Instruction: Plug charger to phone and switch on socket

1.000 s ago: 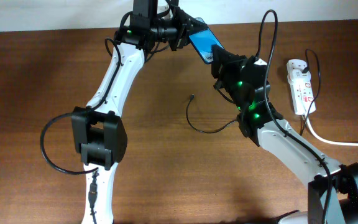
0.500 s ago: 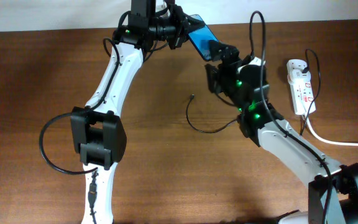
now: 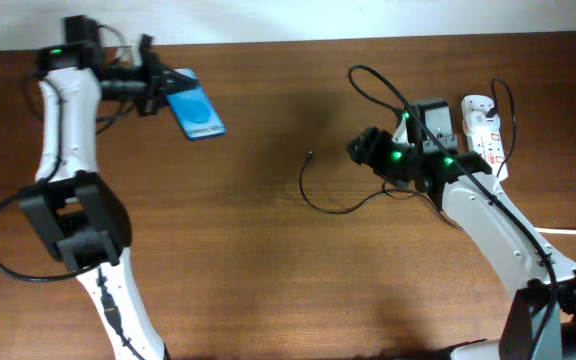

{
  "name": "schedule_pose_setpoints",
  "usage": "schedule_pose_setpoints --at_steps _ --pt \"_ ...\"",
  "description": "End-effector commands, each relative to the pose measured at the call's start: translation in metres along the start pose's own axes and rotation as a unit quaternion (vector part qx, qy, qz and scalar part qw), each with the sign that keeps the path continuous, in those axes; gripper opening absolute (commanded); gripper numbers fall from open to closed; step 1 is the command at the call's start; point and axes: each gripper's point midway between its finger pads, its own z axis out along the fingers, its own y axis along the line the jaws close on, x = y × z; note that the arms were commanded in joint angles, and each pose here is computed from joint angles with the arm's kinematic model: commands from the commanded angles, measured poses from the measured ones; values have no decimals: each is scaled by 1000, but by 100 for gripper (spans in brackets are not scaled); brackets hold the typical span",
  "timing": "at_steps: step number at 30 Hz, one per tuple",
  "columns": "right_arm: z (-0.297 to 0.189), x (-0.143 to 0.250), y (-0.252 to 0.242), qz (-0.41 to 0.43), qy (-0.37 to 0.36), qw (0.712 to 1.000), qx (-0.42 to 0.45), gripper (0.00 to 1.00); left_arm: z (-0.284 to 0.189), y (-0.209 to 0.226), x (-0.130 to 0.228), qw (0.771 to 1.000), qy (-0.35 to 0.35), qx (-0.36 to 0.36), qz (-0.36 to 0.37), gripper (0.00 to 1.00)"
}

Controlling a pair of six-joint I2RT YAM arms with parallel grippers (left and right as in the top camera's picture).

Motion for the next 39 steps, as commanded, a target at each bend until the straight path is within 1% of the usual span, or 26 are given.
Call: schedule_pose_setpoints --at_steps 1,2,4,6,9,10,12,14,16,18,23,27,29,30,31,33,34,35,37,38,39 --pt "16 -1 35 -64 14 998 10 67 -1 -23 19 998 35 55 5 0" --pt "29 5 45 -73 32 997 13 59 2 -23 22 998 40 54 10 0" --pt "62 11 57 -85 53 995 14 56 15 -24 29 998 51 37 17 0" --pt "84 18 45 -77 70 994 30 53 27 -30 38 997 66 35 24 0" --pt "109 30 28 -52 94 993 47 49 43 -29 44 997 73 10 37 0" --pt "114 36 26 -43 102 993 50 49 46 -30 46 996 75 8 41 0" --pt "120 44 24 -9 110 992 58 43 47 -31 46 996 76 9 43 0" --pt "131 51 21 32 126 990 54 34 47 -31 46 996 75 9 43 0" --pt "143 58 22 52 144 988 37 33 47 -31 44 996 72 10 49 0" --pt "150 63 19 79 151 985 40 33 47 -31 43 996 71 11 50 0" --pt "156 54 26 88 134 987 23 33 47 -31 43 996 71 11 50 0" --pt "157 53 25 93 132 987 24 23 47 -31 43 996 71 11 50 0" --pt "158 54 25 93 133 987 24 15 47 -31 43 996 72 11 50 0" --pt "158 55 26 87 135 987 21 10 47 -32 43 996 72 11 50 0" --pt "158 54 28 50 135 989 12 4 47 -32 43 996 72 11 50 0" --pt "155 51 27 -33 142 989 -13 4 47 -32 44 996 72 12 50 0" --pt "152 49 32 -56 150 986 -37 4 47 -32 44 996 72 12 50 0" --pt "138 44 47 -92 158 979 -90 4 47 -32 44 996 73 12 49 0" --pt "92 25 80 -165 139 961 -174 4 47 -32 44 996 72 11 49 0" --pt "49 14 100 -208 119 948 -211 4 47 -32 44 996 72 10 51 0" --pt "10 9 109 -229 101 944 -216 4 47 -32 44 996 72 10 51 0"
